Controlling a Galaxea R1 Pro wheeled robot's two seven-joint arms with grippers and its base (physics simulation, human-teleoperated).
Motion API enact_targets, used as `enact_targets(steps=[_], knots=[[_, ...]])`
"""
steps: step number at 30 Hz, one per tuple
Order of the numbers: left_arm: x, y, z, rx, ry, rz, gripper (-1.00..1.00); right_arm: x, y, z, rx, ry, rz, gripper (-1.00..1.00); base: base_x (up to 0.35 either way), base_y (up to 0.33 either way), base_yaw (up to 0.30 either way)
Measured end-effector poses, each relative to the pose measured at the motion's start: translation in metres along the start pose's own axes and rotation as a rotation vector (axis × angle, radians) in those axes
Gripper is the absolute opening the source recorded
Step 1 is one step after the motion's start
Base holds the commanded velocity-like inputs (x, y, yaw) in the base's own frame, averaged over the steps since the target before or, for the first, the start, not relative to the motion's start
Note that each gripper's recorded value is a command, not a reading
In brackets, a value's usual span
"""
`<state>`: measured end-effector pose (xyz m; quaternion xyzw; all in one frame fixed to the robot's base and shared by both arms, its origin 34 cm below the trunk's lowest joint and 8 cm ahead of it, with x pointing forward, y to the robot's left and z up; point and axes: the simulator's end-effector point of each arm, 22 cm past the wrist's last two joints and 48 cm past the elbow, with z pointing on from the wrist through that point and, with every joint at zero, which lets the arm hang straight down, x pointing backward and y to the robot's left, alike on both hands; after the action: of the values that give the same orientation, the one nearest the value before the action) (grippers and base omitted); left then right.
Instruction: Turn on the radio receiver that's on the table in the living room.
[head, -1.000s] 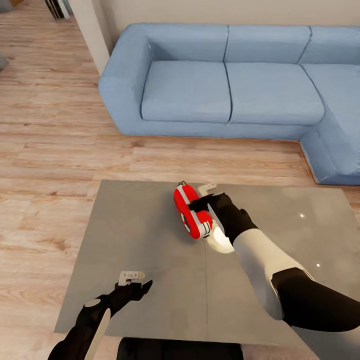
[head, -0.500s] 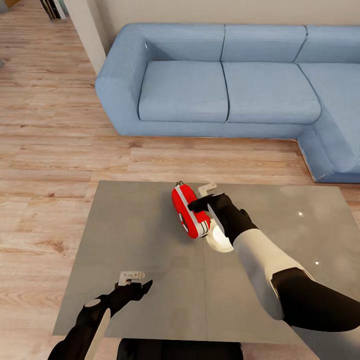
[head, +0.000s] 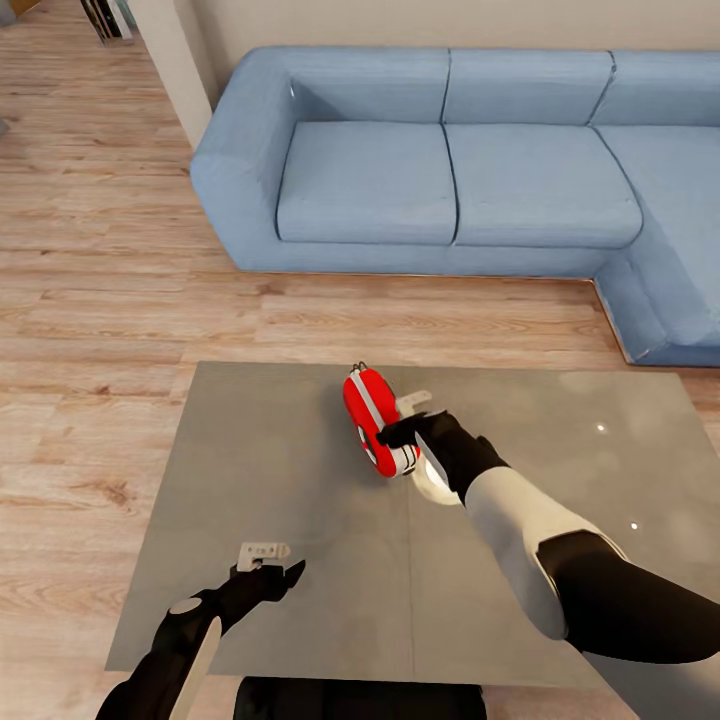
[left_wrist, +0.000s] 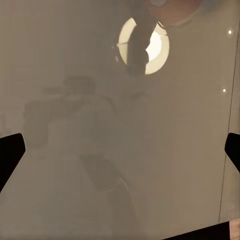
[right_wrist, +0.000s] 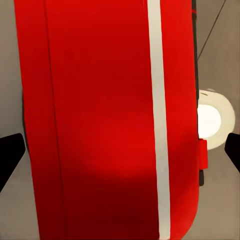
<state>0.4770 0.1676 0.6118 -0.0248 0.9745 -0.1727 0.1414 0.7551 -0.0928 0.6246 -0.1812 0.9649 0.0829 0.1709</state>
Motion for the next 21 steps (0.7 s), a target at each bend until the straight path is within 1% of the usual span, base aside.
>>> enact_targets(steps=[20, 21], knots=[[0.0000, -0.0001, 0.0000, 0.000, 0.000, 0.000, 1.00, 0.0022, 0.0005, 0.0011, -0.002, -0.001, 0.000, 1.00, 0.000, 0.000, 0.000], [0.0000, -0.0001, 0.0000, 0.000, 0.000, 0.000, 1.00, 0.0023, 0.0005, 0.0011, -0.002, -0.001, 0.000, -1.00, 0.000, 0.000, 0.000]])
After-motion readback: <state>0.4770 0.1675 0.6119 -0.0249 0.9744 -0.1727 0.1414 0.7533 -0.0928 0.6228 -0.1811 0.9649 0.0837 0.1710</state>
